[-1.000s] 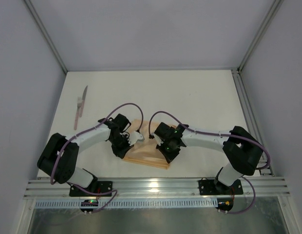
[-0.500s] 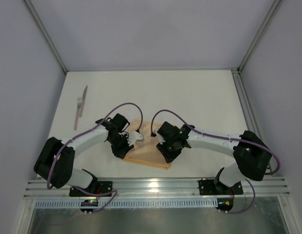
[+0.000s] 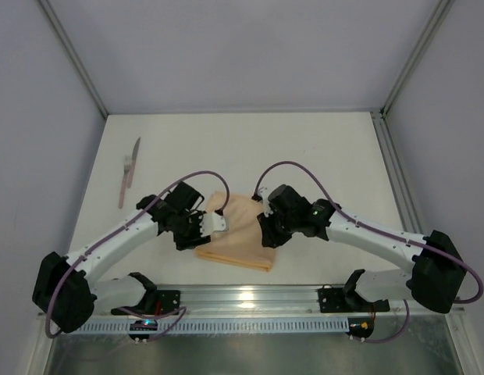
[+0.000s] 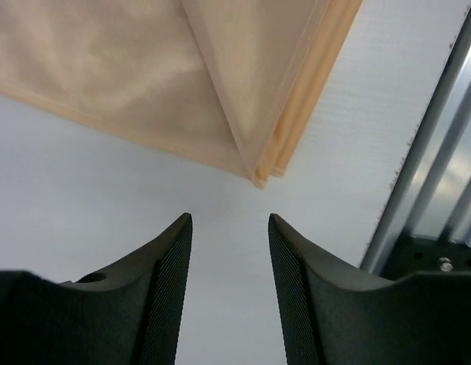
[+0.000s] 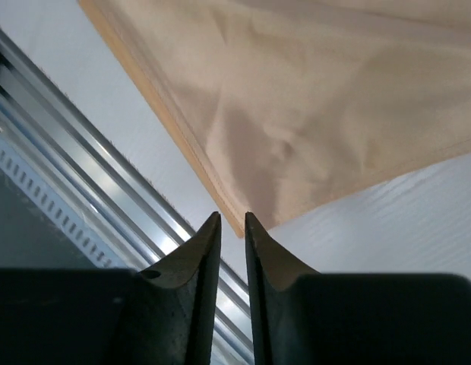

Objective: Fold the napkin into a case and place the utensils inside
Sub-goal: Smooth out the upper triangle-folded napkin at the center of the board.

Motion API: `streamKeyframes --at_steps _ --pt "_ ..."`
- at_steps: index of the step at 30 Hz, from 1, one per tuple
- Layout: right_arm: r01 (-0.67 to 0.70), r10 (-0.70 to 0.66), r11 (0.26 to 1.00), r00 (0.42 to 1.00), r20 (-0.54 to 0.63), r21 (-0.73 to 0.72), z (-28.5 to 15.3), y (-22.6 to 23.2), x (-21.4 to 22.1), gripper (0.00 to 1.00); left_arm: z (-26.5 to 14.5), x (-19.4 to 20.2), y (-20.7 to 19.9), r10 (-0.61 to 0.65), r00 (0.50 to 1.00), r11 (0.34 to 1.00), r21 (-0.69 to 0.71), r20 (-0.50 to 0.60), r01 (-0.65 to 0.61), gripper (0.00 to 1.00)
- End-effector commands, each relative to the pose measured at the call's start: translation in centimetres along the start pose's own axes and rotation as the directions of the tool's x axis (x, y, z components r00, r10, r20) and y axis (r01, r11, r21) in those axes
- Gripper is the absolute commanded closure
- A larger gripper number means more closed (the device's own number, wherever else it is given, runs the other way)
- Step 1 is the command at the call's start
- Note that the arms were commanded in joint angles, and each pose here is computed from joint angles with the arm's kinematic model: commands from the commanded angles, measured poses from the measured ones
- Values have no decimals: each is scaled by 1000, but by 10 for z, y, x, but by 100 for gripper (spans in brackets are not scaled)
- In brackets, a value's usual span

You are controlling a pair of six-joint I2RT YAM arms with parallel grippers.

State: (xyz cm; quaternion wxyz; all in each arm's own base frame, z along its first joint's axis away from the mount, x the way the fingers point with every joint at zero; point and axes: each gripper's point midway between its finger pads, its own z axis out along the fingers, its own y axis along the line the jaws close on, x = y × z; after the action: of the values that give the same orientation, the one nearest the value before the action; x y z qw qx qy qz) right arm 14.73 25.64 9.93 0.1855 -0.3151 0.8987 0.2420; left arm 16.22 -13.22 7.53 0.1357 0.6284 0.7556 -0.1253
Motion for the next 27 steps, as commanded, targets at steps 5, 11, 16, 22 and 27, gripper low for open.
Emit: streamKeyframes --at_steps 5,11,16,22,27 --pt "-211 219 975 963 158 -67 15 -4 -22 82 10 -71 -15 438 882 886 -246 172 -392 31" --pt "-217 225 974 954 199 -62 15 -11 -8 79 44 -67 -14 530 844 820 -299 79 -488 23" --pt "-215 229 973 952 204 -89 19 -11 3 77 62 -48 -14 548 836 810 -264 19 -525 22" --pt "-186 208 976 949 236 -111 18 -9 0 76 73 -29 -16 515 857 833 -214 -35 -510 28" --pt "-162 190 979 942 276 -121 12 -7 -6 76 79 -18 -23 524 851 832 -189 -45 -522 51"
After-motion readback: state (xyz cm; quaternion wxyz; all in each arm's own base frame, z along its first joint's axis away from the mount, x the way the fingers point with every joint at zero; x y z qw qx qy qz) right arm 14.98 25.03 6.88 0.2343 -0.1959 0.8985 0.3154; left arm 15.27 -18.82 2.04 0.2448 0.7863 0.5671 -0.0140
